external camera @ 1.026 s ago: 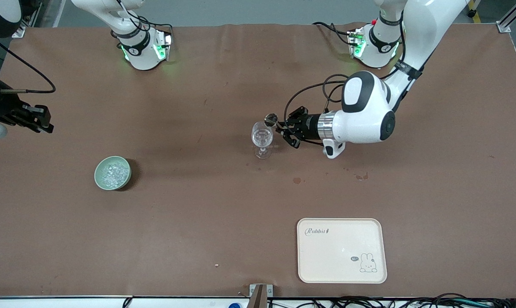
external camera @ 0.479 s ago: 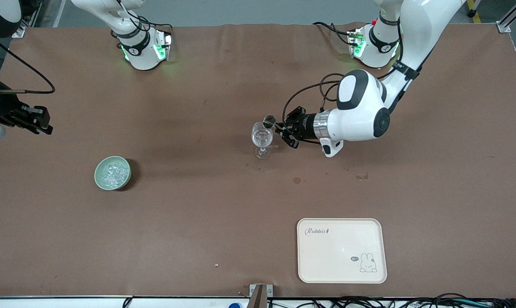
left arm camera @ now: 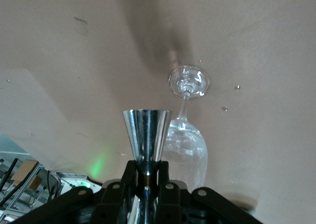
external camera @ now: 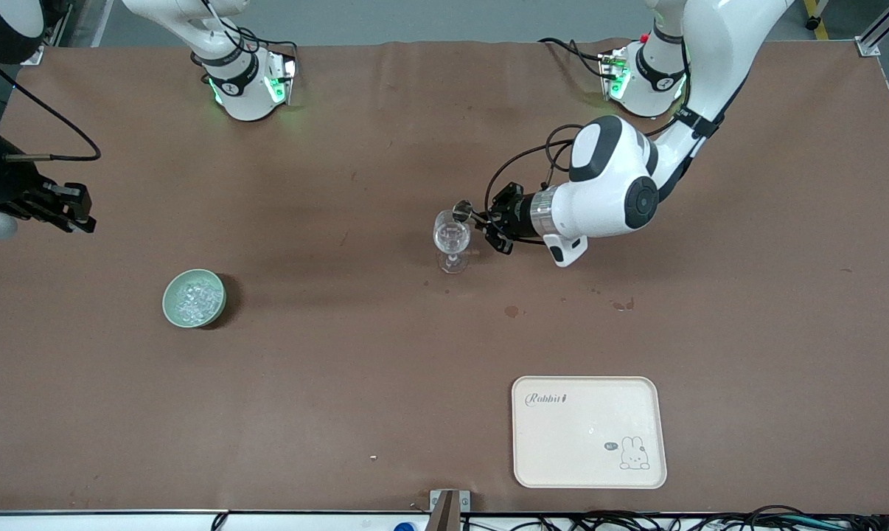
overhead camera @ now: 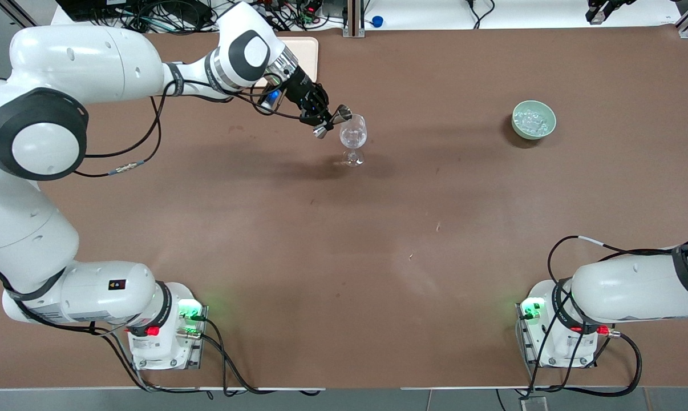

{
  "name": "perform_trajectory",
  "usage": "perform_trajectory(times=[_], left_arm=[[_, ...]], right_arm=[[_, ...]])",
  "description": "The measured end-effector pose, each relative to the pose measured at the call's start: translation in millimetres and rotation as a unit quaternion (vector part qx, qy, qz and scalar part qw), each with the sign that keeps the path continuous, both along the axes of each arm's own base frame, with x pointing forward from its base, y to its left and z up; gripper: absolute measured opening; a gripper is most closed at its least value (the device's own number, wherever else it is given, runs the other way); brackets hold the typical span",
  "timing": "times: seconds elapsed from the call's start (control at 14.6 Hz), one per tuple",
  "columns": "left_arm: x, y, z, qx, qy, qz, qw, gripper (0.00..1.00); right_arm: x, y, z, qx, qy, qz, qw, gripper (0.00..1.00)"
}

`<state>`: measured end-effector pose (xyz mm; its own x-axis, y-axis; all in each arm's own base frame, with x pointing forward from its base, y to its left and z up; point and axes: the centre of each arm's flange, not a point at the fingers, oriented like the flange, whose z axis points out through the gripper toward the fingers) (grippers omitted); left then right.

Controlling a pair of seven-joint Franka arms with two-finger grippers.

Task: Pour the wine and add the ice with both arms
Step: 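Tilt the jigger over the glass rim with the left gripper to pour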

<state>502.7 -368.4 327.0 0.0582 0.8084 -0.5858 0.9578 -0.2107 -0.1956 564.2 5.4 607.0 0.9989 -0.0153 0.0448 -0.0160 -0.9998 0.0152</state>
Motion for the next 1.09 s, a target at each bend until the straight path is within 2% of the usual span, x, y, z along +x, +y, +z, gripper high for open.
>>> perform_trajectory(times=[0.62,1.09], left_arm=[[-6,-21,10,0.05,-0.01,0.023,0.998,0.21],[2,-14,11,0.053,-0.012,0.034,0.998,0.21]], right_arm=[[0,9,-1,0.001,0.0,-0.001,1.0,0.27],[0,15,-1,0.001,0.001,0.003,1.0,0.27]])
